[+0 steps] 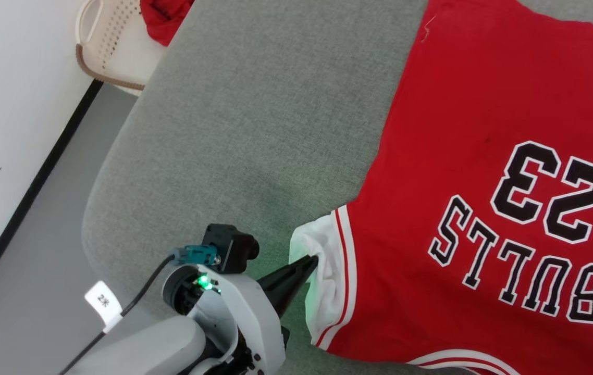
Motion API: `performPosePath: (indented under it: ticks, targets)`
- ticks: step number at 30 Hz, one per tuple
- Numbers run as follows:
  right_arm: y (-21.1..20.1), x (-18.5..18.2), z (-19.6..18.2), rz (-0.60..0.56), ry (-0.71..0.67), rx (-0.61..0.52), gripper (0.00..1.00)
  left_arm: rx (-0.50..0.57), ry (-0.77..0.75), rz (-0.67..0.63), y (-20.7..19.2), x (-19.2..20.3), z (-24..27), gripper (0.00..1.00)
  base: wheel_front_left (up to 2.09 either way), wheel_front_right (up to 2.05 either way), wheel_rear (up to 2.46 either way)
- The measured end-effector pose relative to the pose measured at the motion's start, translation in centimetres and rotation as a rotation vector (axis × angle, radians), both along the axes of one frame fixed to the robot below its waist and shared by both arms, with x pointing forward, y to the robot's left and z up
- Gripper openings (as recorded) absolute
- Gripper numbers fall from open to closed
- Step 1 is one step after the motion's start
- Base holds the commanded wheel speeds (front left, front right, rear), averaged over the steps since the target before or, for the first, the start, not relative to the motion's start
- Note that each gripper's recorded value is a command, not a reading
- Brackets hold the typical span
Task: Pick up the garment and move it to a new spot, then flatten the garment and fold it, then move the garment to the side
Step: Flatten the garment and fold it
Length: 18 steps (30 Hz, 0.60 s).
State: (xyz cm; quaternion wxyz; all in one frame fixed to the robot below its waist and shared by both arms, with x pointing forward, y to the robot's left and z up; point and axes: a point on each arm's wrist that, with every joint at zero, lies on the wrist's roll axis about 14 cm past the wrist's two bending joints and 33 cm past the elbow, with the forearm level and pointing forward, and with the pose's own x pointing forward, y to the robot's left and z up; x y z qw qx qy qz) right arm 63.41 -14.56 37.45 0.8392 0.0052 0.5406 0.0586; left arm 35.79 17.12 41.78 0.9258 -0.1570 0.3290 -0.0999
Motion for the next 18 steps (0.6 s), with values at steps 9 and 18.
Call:
performPosePath:
  ticks: [9,18]
  targets:
    - [0.7,-0.1,-0.4,-0.018,0.048,-0.025,0.0,0.001,0.01,0.012,0.4,0.3,-0.8,0.0,0.0,0.0,0.0]
    - [2.0,-1.4,1.6,0.023,0.029,-0.021,0.0,0.011,-0.015,0.009,0.8,0.6,-0.4,0.0,0.0,0.0,0.0]
